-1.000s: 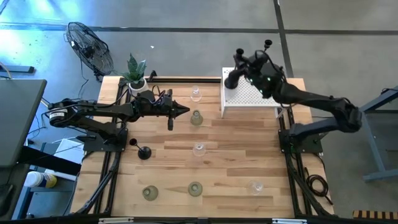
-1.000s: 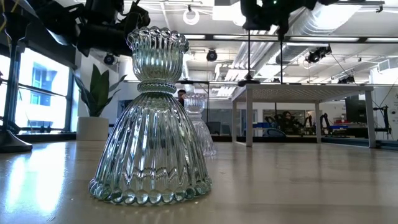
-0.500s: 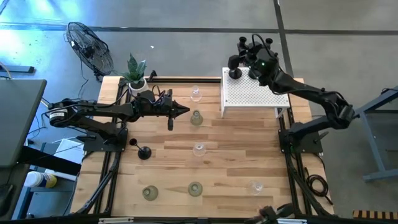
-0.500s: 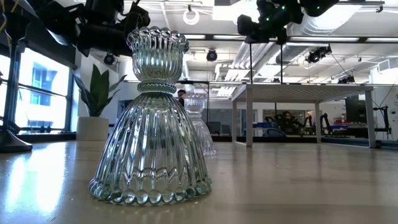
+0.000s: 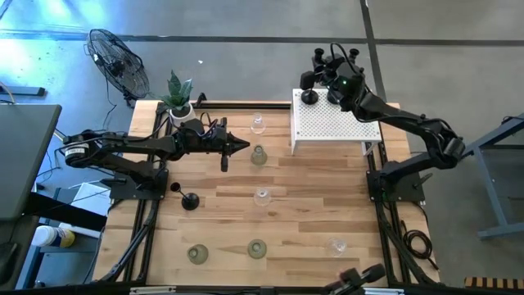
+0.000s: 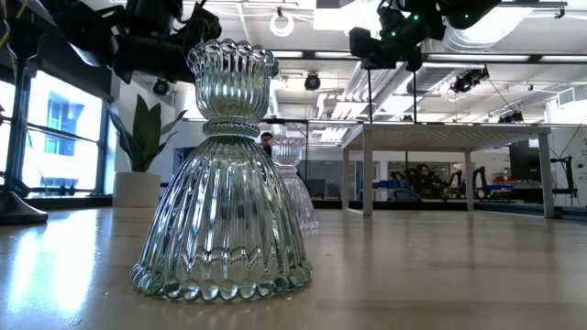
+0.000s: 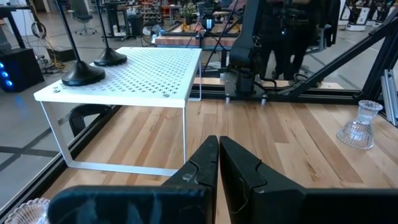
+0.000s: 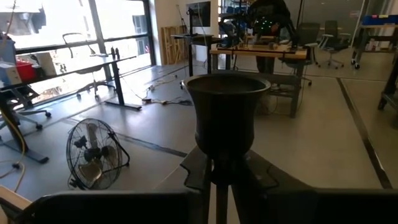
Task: Pick & Place candle stick holders
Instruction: Put the top black candle holder on the shelf aligned with the other black candle holder, then put the black candle holder on the shelf aligned with the other black candle holder
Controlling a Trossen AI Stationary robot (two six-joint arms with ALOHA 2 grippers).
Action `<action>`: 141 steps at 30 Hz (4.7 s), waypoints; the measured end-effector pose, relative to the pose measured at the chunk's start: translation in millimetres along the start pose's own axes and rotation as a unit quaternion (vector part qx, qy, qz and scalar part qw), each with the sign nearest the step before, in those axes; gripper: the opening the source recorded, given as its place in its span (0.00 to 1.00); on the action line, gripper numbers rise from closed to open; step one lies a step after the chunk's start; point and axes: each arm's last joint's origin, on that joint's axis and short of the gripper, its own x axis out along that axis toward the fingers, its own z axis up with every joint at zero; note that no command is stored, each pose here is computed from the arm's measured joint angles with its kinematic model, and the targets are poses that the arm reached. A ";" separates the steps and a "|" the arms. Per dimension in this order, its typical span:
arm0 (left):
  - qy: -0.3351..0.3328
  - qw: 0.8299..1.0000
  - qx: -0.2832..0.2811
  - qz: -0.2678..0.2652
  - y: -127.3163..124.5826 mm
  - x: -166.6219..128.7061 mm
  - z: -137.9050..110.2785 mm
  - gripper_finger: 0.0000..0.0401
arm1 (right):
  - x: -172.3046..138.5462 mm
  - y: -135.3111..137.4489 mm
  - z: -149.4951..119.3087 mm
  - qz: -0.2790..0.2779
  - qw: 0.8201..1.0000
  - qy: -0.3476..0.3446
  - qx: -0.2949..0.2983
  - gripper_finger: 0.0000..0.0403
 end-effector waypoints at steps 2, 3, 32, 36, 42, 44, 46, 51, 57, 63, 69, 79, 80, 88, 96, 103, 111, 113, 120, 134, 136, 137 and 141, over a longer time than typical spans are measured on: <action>0.000 1.000 0.000 0.000 0.0 0.0 0.0 0.04 | -0.3 1.0 -0.1 0.005 1.000 0.000 0.002 0.10; 0.000 1.000 0.000 0.000 0.0 0.0 0.0 0.04 | -0.4 1.2 -0.1 0.006 1.000 0.000 0.002 0.10; 0.000 1.000 -0.002 0.000 0.0 0.0 0.1 0.04 | -17.6 13.4 1.2 0.000 1.000 0.018 -0.010 0.39; 0.000 1.000 -0.001 0.000 0.0 0.0 0.1 0.04 | -25.8 11.6 4.2 -0.002 1.000 0.029 -0.012 0.39; 0.000 1.000 -0.001 0.000 -0.1 0.1 0.2 0.04 | -37.1 11.2 7.7 -0.001 0.999 0.040 -0.020 0.39; 0.000 1.000 -0.002 0.000 0.0 0.0 0.2 0.04 | -40.4 10.4 7.8 -0.003 0.999 0.048 -0.025 0.39; 0.000 1.000 -0.002 0.000 0.0 0.0 0.2 0.04 | -43.7 9.7 7.0 -0.002 0.998 0.060 -0.032 0.38; 0.000 1.000 -0.002 0.000 -0.1 0.1 0.1 0.04 | -57.1 13.1 9.4 0.016 0.996 0.071 -0.042 0.38; 0.002 1.000 -0.006 0.000 0.0 0.0 -0.2 0.04 | -83.7 27.4 7.7 0.072 0.992 0.080 -0.068 0.28; 0.008 1.000 -0.018 0.007 0.3 0.0 -1.4 0.04 | -115.1 40.5 -35.5 0.155 0.980 0.093 -0.080 0.05; 0.094 0.994 -0.007 0.048 2.1 -6.1 10.8 0.04 | -140.7 39.0 -92.4 0.222 0.972 0.068 -0.032 0.04; 0.297 0.950 -0.067 0.068 -9.3 -66.9 76.0 0.00 | -156.7 25.0 -131.1 0.263 0.964 0.018 -0.021 0.01; 0.334 0.936 -0.082 0.079 -10.5 -74.4 77.4 0.01 | -156.9 25.0 -131.2 0.267 0.963 0.018 -0.026 0.00; 0.486 0.850 -0.172 0.108 -32.1 -112.4 79.4 0.01 | -157.9 26.4 -128.2 0.293 0.955 -0.003 -0.046 0.00; 0.525 0.810 -0.221 0.140 -52.1 -153.6 60.0 0.01 | -158.5 27.3 -127.9 0.308 0.950 -0.007 -0.056 0.00; 0.510 0.816 -0.246 0.115 -60.5 -181.0 39.4 0.01 | -158.5 27.2 -128.0 0.309 0.949 -0.008 -0.059 0.00; 0.533 0.814 -0.231 0.026 -69.8 -193.7 17.4 0.01 | -158.5 27.2 -128.0 0.309 0.949 -0.008 -0.058 0.00; 0.516 0.823 -0.235 0.022 -70.8 -193.2 19.1 0.01 | -158.4 27.2 -128.0 0.309 0.949 -0.008 -0.059 0.00; 0.483 0.841 -0.243 0.011 -74.6 -185.8 23.2 0.15 | -158.4 27.3 -127.8 0.309 0.949 -0.008 -0.058 0.00; 0.465 0.846 -0.259 -0.023 -78.7 -178.1 27.5 0.42 | -158.4 27.4 -127.3 0.309 0.949 -0.010 -0.056 0.00; 0.466 0.846 -0.259 -0.023 -78.7 -178.2 27.4 0.42 | -158.4 27.4 -127.3 0.309 0.949 -0.011 -0.057 0.00; 0.467 0.845 -0.260 -0.025 -78.8 -178.3 27.4 0.42 | -158.4 27.4 -127.3 0.309 0.949 -0.012 -0.060 0.00; 0.471 0.842 -0.263 -0.034 -79.4 -178.6 27.4 0.42 | -158.4 27.4 -127.3 0.309 0.949 -0.013 -0.064 0.00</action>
